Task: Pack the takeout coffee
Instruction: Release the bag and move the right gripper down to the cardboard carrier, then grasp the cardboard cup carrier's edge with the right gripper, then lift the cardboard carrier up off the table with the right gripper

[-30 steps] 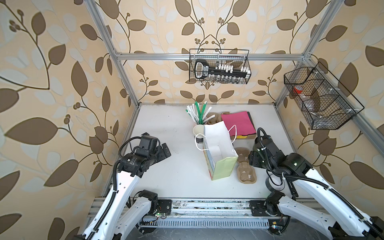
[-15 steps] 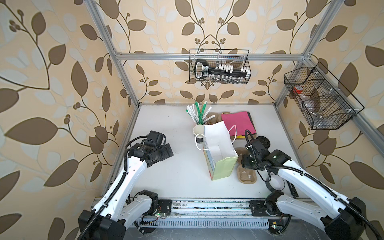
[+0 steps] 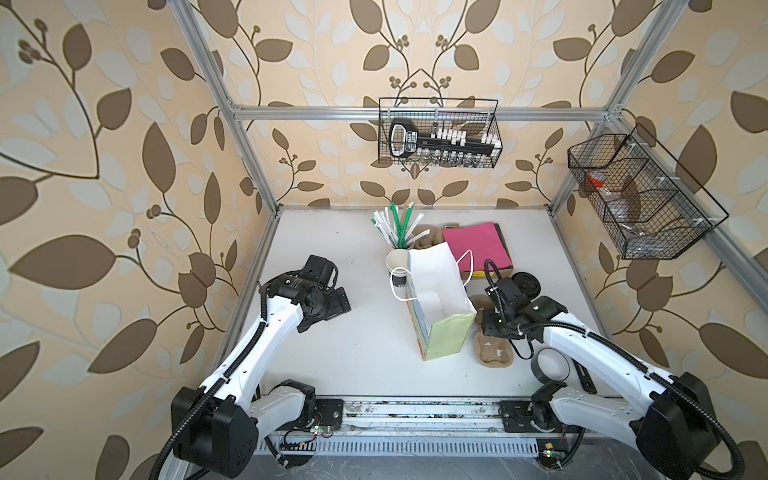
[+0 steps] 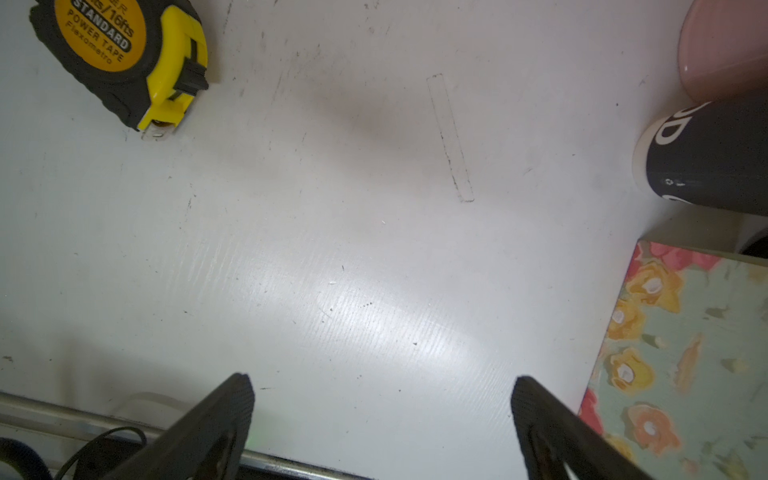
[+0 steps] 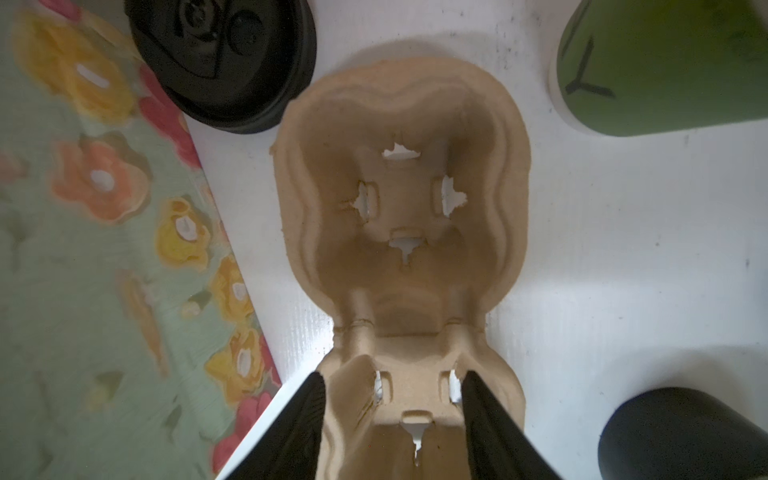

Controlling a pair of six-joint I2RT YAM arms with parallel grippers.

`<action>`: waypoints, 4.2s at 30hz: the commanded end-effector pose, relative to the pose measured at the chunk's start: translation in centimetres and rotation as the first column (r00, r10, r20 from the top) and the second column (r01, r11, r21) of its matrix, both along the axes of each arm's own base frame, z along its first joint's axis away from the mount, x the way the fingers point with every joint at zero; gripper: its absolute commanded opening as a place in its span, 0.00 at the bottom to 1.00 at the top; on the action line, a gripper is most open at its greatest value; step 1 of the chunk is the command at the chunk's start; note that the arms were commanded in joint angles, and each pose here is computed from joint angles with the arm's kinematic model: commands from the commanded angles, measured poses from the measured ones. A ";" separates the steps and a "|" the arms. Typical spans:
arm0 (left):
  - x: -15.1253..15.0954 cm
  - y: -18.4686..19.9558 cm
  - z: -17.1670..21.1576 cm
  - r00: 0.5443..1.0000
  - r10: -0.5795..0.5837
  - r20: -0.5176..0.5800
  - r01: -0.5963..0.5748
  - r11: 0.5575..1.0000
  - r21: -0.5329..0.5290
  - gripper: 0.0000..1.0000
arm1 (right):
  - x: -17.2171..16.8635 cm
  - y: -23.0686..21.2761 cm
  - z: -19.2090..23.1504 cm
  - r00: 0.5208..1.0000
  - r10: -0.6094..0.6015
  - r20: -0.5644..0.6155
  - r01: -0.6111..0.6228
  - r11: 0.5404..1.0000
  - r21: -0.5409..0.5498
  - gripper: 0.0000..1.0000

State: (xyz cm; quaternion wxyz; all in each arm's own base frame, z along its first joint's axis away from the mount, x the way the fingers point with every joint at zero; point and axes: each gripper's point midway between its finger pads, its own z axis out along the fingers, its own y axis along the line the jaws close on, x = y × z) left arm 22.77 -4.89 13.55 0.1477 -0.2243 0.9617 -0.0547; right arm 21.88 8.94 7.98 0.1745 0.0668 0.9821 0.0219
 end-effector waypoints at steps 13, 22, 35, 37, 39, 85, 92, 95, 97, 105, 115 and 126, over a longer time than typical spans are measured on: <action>-0.1 -0.2 1.4 0.999 -0.016 0.034 0.017 1.000 -0.007 0.99 | 0.3 -0.5 -2.1 0.999 -0.003 -0.038 0.001 0.999 -0.043 0.50; -0.1 -1.4 1.3 0.997 -0.073 0.030 0.075 0.996 -0.053 0.99 | 0.5 -1.0 -2.8 0.999 -0.014 -0.040 0.011 0.997 -0.078 0.49; 0.1 -3.4 2.9 0.969 -0.160 0.189 0.187 0.973 -0.132 0.99 | 0.7 -1.2 -3.2 0.999 -0.016 -0.039 0.012 0.995 -0.099 0.48; 0.0 -3.9 3.1 0.960 -0.180 0.215 0.213 0.967 -0.139 0.99 | 0.8 -1.1 -3.4 0.999 -0.012 -0.042 0.008 0.995 -0.097 0.47; -0.1 -4.3 3.2 0.953 -0.199 0.231 0.236 0.960 -0.148 0.99 | 0.7 -1.1 -3.5 0.999 -0.011 -0.045 0.007 0.995 -0.097 0.44; -0.6 -6.2 3.7 0.925 -0.244 0.291 0.308 0.930 -0.200 0.99 | -1.1 -3.0 15.5 0.929 -0.085 0.360 0.075 0.996 0.040 0.33; -0.6 -6.1 3.6 0.926 -0.243 0.288 0.306 0.931 -0.199 0.99 | -1.7 -2.2 21.1 0.882 -0.095 0.462 0.028 0.988 0.150 0.32; -0.6 -6.2 3.6 0.926 -0.244 0.288 0.308 0.930 -0.202 0.99 | -1.8 -1.5 23.4 0.865 -0.086 0.494 -0.006 0.983 0.182 0.32; -0.6 -6.2 3.6 0.926 -0.245 0.289 0.309 0.929 -0.202 0.99 | -1.9 -0.6 24.9 0.855 -0.067 0.514 -0.043 0.979 0.198 0.32; -0.7 -6.2 3.7 0.924 -0.246 0.294 0.312 0.928 -0.203 0.99 | -2.4 1.8 31.0 0.800 -0.019 0.599 -0.119 0.975 0.190 0.32; -0.7 -6.2 3.7 0.924 -0.245 0.294 0.310 0.929 -0.200 0.99 | -2.1 7.7 36.5 0.752 0.081 0.655 -0.254 0.952 0.173 0.32; -0.6 -6.0 3.6 0.926 -0.244 0.288 0.306 0.932 -0.193 0.99 | -0.8 15.9 36.4 0.737 0.234 0.634 -0.368 0.926 0.085 0.32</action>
